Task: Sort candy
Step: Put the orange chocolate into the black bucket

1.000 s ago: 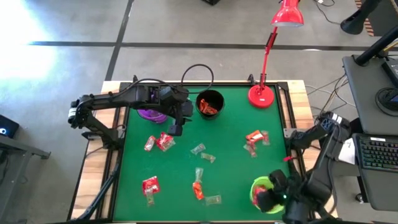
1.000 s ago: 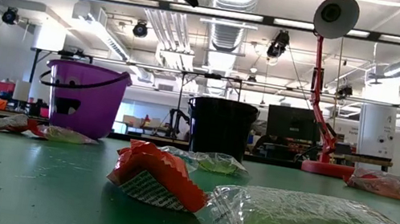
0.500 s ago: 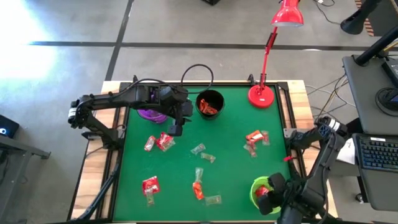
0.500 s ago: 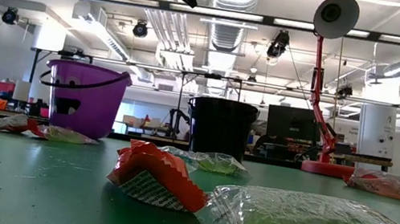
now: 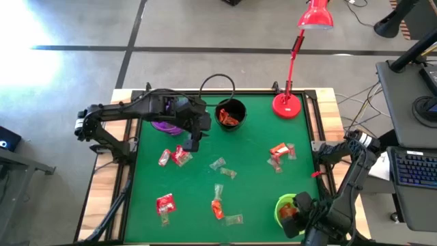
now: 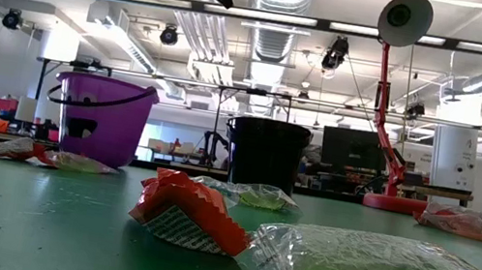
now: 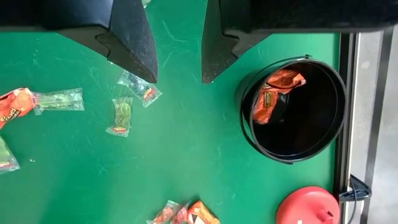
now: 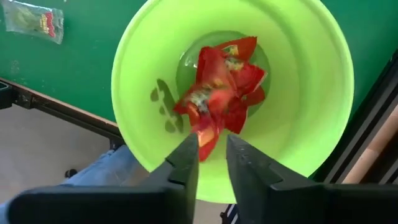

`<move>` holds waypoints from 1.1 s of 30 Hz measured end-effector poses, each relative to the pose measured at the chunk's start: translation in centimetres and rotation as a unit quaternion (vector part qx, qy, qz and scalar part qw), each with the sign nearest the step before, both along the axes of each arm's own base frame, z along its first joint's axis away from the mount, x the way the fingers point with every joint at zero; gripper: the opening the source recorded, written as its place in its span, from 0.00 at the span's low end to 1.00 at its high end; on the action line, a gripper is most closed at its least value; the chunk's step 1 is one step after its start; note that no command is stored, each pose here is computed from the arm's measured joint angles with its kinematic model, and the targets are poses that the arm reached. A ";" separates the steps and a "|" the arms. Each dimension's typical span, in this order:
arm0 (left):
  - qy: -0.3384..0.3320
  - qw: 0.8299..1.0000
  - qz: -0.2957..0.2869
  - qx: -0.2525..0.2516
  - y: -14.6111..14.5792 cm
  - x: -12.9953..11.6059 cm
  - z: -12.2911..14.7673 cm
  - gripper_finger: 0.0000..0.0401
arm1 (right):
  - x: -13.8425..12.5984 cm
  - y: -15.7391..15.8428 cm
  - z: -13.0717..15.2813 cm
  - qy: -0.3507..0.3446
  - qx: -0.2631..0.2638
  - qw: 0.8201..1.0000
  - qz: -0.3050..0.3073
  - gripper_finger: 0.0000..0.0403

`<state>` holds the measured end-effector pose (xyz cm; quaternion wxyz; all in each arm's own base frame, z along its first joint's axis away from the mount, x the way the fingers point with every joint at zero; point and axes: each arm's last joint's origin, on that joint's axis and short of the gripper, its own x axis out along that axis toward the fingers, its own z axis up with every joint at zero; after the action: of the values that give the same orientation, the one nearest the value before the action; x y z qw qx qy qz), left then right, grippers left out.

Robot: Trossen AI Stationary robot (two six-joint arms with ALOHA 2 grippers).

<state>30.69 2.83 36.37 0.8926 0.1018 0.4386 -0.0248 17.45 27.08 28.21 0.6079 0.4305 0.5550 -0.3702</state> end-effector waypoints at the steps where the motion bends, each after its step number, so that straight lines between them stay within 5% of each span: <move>1: 0.002 1.000 0.000 0.000 0.0 0.0 0.0 0.27 | 0.0 0.0 0.0 0.001 -0.002 1.000 0.000 0.22; 6: 0.021 1.000 0.000 -0.003 -0.2 -0.3 -0.2 0.27 | -0.2 -0.5 0.0 0.000 -0.034 0.999 -0.001 0.31; 10: 0.055 0.998 -0.001 -0.015 -1.1 -0.8 -0.6 0.27 | 0.1 -1.8 0.1 -0.051 -0.120 0.991 -0.012 0.35; 20: 0.071 0.996 -0.018 -0.058 -6.4 -1.2 -0.7 0.27 | 2.9 -7.2 2.9 -0.219 -0.321 0.921 0.001 0.34; 25: 0.064 0.993 0.025 -0.099 -7.7 -1.2 -0.7 0.27 | 3.6 -10.5 5.1 -0.229 -0.366 0.902 0.027 0.32; 33: 0.093 0.981 0.106 -0.131 -8.7 0.1 -2.6 0.27 | 2.4 -14.5 8.2 -0.202 -0.378 0.899 0.094 0.31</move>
<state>30.78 -5.88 33.74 0.8510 -0.0661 0.5210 0.0034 19.84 12.60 36.37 0.8559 0.1797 0.2766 -0.3982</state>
